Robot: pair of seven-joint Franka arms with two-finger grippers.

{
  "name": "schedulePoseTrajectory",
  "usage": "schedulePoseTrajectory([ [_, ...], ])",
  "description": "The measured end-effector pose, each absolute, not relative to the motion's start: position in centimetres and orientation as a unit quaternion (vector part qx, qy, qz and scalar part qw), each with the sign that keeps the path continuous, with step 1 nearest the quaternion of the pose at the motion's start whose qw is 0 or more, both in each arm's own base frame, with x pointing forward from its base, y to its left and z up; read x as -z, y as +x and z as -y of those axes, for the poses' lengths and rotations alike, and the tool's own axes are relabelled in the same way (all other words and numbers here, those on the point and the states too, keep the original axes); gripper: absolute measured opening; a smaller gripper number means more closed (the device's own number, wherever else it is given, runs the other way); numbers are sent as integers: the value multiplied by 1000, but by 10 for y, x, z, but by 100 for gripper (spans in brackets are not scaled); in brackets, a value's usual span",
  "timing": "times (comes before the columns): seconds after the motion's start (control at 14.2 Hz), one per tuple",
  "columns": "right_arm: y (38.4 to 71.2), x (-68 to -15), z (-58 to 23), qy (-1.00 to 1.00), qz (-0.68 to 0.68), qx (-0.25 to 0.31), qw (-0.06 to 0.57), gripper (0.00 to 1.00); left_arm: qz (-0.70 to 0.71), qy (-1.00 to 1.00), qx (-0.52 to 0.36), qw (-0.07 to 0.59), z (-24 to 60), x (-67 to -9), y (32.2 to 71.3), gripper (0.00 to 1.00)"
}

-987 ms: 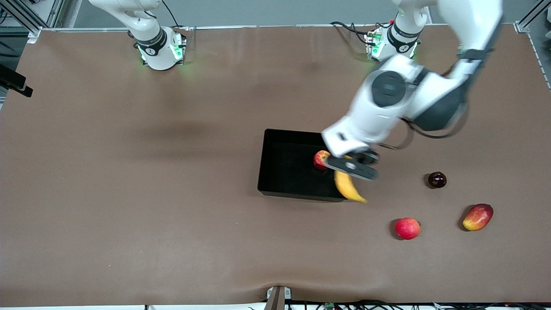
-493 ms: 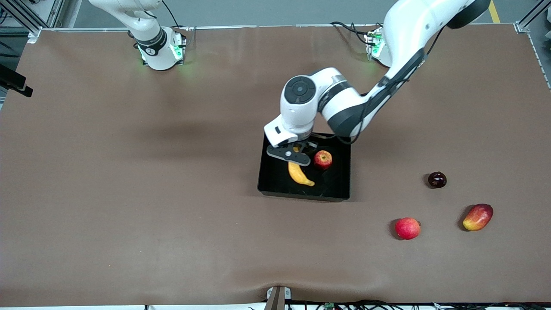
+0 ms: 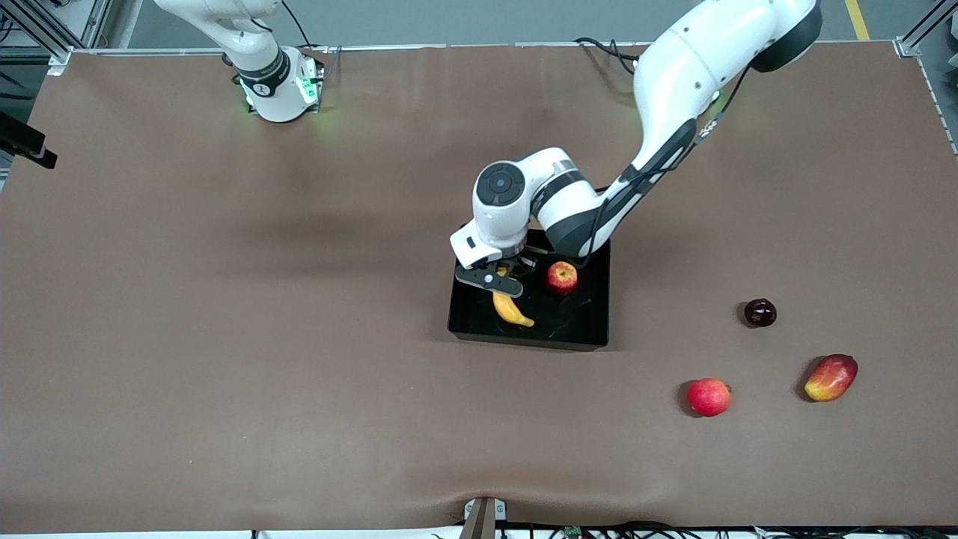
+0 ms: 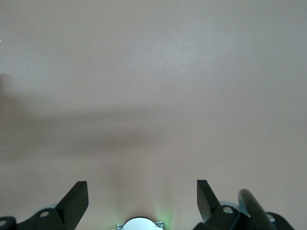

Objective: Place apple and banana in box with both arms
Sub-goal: 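Lower the banana into the box beside the apple and open the left gripper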

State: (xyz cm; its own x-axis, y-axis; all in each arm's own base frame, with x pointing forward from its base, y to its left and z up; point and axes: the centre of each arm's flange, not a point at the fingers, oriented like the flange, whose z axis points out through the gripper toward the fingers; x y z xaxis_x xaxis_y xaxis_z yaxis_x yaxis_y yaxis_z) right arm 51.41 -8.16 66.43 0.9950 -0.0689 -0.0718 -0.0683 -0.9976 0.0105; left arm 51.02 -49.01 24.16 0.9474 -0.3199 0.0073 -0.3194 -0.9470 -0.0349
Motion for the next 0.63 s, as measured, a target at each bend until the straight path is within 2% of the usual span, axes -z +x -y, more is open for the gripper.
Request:
schedulePoseTrajectory([
  [0.28, 514, -664, 82, 999, 34, 36, 4, 100, -153, -988, 3, 5, 492, -218, 510, 35],
  [0.35, 514, -664, 82, 999, 34, 36, 4, 100, -145, -989, 3, 5, 492, -217, 511, 40],
  [0.63, 514, -664, 82, 999, 35, 36, 4, 100, -127, -992, 15, 1, 489, -232, 523, 79],
])
